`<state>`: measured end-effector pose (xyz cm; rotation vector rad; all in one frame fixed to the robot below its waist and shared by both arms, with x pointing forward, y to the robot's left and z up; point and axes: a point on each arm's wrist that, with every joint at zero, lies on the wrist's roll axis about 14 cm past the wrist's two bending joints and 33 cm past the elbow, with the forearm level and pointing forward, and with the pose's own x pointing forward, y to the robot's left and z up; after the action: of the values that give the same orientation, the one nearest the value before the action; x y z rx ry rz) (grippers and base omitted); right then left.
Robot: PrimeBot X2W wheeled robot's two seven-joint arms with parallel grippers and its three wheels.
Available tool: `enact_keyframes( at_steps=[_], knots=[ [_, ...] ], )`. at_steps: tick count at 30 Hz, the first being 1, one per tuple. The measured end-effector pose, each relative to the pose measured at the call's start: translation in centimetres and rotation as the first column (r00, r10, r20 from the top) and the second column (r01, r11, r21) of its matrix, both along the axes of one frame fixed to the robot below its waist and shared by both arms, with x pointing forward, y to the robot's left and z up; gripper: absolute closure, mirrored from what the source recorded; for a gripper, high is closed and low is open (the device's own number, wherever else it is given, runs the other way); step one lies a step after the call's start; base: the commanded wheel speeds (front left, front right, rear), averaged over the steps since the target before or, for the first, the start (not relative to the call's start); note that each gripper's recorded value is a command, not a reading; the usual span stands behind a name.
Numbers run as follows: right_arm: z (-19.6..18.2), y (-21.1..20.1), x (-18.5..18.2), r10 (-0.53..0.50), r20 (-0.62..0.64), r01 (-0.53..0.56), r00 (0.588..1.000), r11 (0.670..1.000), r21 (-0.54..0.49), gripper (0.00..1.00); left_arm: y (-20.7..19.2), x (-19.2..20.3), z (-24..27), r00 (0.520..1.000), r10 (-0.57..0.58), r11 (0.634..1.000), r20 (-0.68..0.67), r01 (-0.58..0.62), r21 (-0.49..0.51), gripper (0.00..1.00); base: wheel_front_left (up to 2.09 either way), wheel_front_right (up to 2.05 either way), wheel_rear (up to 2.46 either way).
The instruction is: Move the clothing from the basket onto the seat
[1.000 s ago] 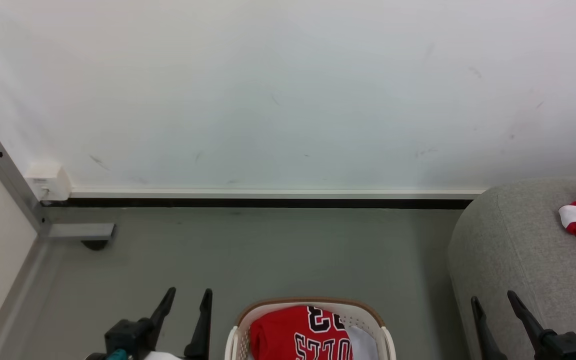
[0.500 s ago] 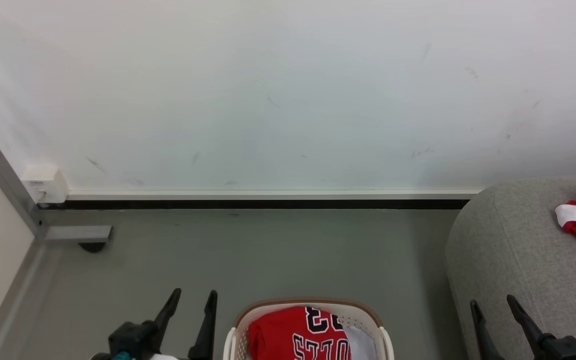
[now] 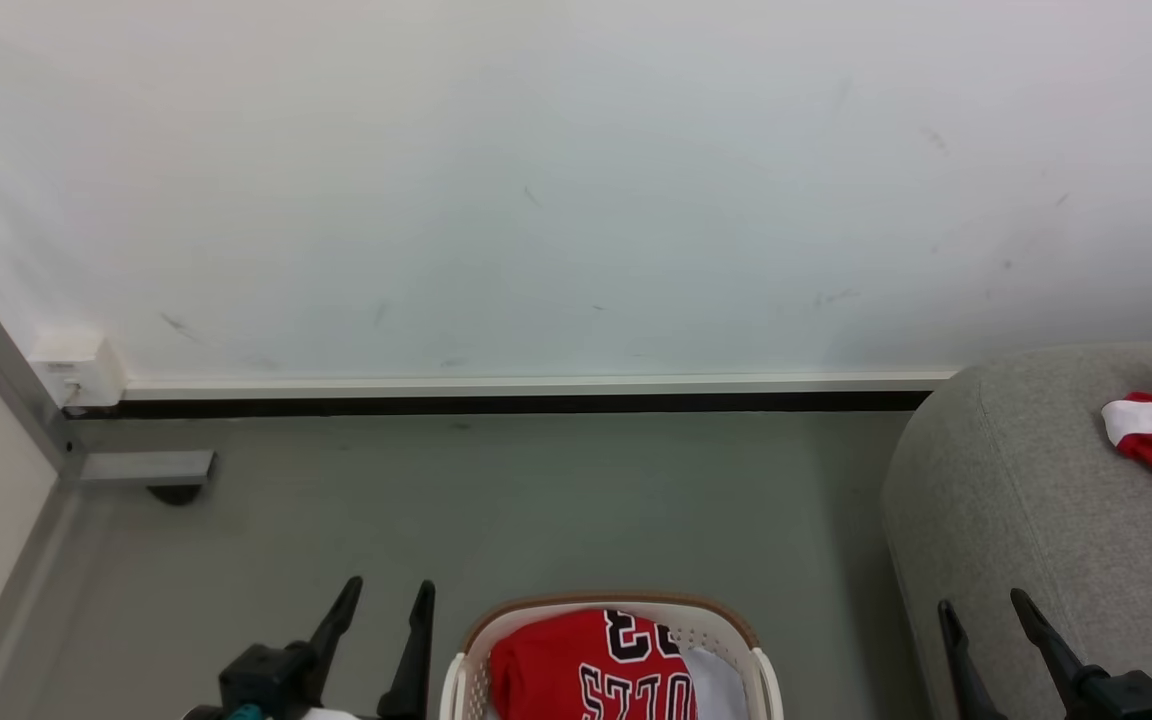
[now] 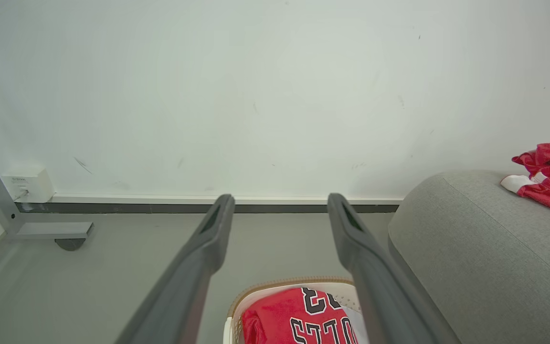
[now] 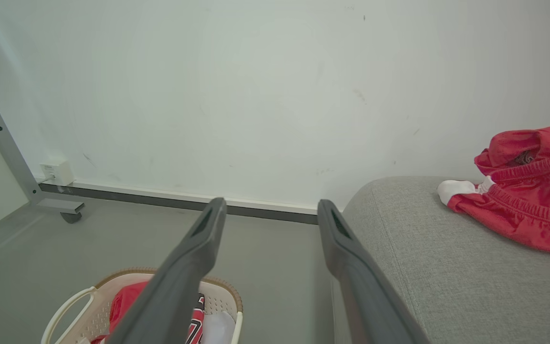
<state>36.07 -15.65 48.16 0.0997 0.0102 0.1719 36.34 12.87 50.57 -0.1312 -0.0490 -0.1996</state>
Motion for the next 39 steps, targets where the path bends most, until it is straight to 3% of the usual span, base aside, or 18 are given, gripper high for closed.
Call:
enact_keyframes(
  at_steps=[10,22,30,39],
  knots=[
    [0.0,-0.6,0.0,-0.016,0.001,0.016,1.0,1.0,0.0,0.0,-1.0,0.5,-0.4,1.0,-0.025,1.0,-0.012,0.025,-0.009,0.0,0.0,0.0,0.0],
    [0.8,-2.2,2.1,-0.062,0.026,0.062,0.998,0.998,0.0,0.0,-7.2,3.8,-2.9,0.969,-0.222,0.974,-0.11,0.226,0.02,0.0,0.0,0.0,0.0],
    [0.4,-3.5,4.5,-0.099,0.021,0.099,0.995,0.995,-0.01,0.0,-12.8,5.6,-8.8,0.86,-0.39,0.9,-0.33,0.431,0.06,0.0,0.0,0.0,0.0],
    [-1.2,-4.6,7.6,-0.136,0.001,0.136,0.991,0.99,-0.028,0.0,-15.7,6.9,-18.1,0.697,-0.435,0.818,-0.57,0.57,0.072,0.0,0.0,0.0,0.0]
  ],
)
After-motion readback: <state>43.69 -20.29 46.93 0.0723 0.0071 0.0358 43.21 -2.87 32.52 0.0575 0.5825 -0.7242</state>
